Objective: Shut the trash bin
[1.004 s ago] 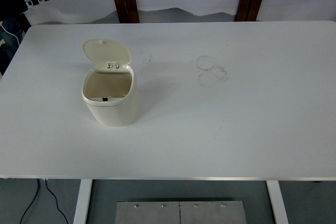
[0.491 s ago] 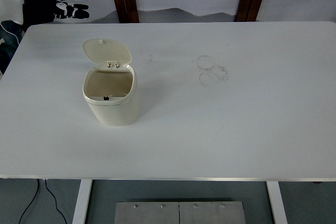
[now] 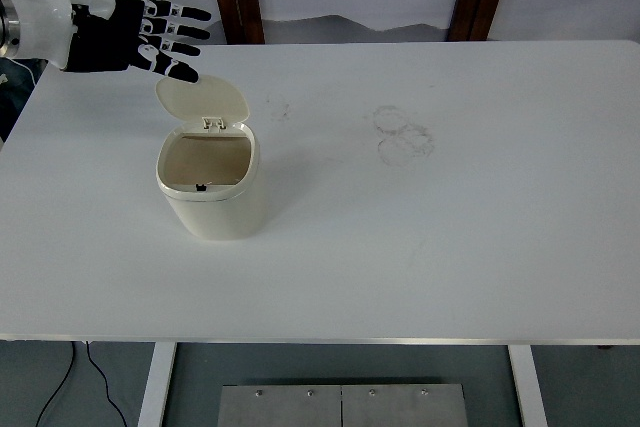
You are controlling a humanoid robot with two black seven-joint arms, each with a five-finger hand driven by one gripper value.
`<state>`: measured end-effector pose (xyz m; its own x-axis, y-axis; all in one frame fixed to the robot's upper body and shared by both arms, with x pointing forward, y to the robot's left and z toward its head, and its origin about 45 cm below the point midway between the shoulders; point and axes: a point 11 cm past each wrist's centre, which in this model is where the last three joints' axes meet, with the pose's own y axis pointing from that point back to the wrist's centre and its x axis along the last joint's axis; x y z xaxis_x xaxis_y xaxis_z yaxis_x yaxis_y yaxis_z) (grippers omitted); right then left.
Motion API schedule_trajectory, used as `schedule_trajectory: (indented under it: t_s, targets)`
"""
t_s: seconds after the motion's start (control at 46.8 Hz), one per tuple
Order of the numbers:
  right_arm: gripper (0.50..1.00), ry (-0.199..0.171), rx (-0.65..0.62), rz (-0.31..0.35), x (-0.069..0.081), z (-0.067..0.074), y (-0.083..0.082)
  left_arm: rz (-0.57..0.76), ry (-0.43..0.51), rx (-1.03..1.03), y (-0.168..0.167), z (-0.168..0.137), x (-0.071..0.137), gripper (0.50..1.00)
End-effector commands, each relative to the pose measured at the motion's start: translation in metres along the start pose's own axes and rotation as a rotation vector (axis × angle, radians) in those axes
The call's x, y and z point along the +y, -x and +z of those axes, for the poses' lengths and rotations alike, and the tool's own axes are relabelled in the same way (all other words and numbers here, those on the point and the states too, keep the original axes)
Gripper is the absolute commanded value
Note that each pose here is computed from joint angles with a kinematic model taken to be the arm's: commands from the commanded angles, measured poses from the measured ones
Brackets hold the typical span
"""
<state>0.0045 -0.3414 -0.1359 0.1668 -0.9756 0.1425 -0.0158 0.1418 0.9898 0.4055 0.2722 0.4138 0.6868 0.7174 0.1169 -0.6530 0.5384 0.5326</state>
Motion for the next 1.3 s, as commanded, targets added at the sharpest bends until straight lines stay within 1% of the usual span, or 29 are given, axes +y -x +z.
schedule_trajectory:
  t_s: [0.0,0.107,0.235,0.513,0.769,1.026,1.175,1.282]
  targets:
    - [0.995,0.001,0.0,0.001,0.0,0.001,0.0,-0.004,0.003,-0.006,0.002,0.003,-0.001,1.0]
    - [0.995,0.0,0.001,0.001,0.0,0.0,0.0,-0.016,-0.005,-0.009,0.006,0.001,-0.001,1.0]
    - [0.995,0.0,0.0,0.001,0.0,0.0,0.0,-0.013,-0.03,-0.005,0.005,-0.007,-0.003,1.0]
    - [0.995,-0.002,0.0,0.002,0.0,-0.001,-0.001,-0.009,-0.046,0.003,0.003,-0.013,-0.002,1.0]
    - [0.995,-0.004,0.0,0.0,0.0,-0.002,0.0,-0.044,-0.065,0.005,0.015,-0.02,-0.008,1.0]
    - [0.995,-0.005,0.001,0.001,0.0,-0.003,0.0,-0.082,-0.101,0.024,0.026,-0.037,-0.018,1.0]
    - [0.995,-0.005,0.002,0.001,0.0,-0.003,0.0,-0.091,-0.122,0.043,0.028,-0.049,-0.02,1.0]
    - [0.995,-0.005,0.002,0.001,0.0,-0.003,0.0,-0.093,-0.126,0.048,0.028,-0.052,-0.021,1.0]
